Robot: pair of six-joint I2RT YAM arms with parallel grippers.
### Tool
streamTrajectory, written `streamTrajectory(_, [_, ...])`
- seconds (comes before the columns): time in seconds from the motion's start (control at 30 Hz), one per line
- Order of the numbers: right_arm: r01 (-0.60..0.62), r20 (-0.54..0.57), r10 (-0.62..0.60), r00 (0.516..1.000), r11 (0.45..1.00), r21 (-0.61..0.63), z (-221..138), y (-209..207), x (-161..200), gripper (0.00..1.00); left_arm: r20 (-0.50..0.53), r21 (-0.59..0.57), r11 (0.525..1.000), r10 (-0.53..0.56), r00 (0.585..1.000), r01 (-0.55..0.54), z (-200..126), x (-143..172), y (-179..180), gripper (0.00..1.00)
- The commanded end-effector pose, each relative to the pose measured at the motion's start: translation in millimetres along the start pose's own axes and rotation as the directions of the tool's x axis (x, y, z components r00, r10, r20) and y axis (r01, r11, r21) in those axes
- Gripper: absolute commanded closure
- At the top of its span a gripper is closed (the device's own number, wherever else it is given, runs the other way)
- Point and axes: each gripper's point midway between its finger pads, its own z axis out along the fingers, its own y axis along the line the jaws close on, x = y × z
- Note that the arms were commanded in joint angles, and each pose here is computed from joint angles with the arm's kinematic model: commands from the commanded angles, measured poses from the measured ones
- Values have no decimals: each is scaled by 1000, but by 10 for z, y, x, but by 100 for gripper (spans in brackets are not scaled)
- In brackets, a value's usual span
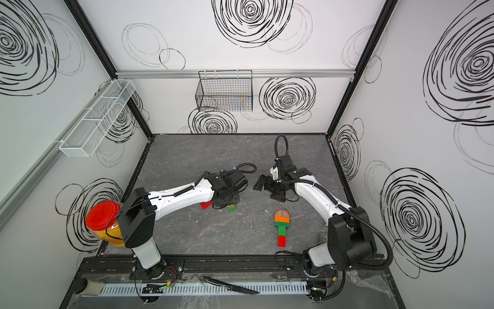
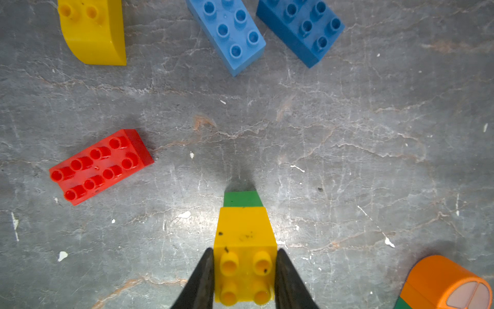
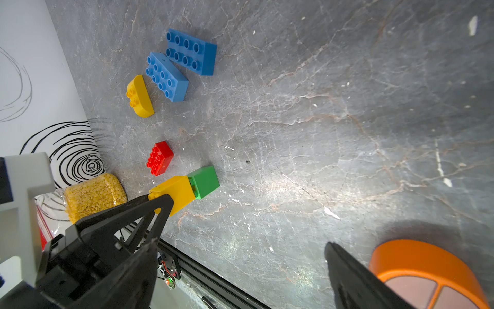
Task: Assemble an ice cream with lego
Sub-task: Assemble the lego brick with the lego brick.
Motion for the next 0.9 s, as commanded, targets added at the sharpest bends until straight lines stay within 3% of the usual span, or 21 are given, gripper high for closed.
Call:
streamTrajectory(0.0, [-3,-4,3,1000,1000,7,-67,-29,46,0,-8,-58,998,25,1000,-26,34,68,71,86])
streamTrajectory(0.33, [-5,-5,5,1000,1000,8,-64,-42,56,0,-13,-59,998,6,1000,-7,107,73,111,86])
streamTrajectory(0.63, [-11,-7,11,1000,1000,10,-64,-55,64,0,-2,-55,998,23,1000,-23,92,-118,57,87])
streamTrajectory(0.87, [-15,-2,15,1000,1000,5,-75,-36,48,0,-58,-62,996,59,997,-63,165,55,75,87])
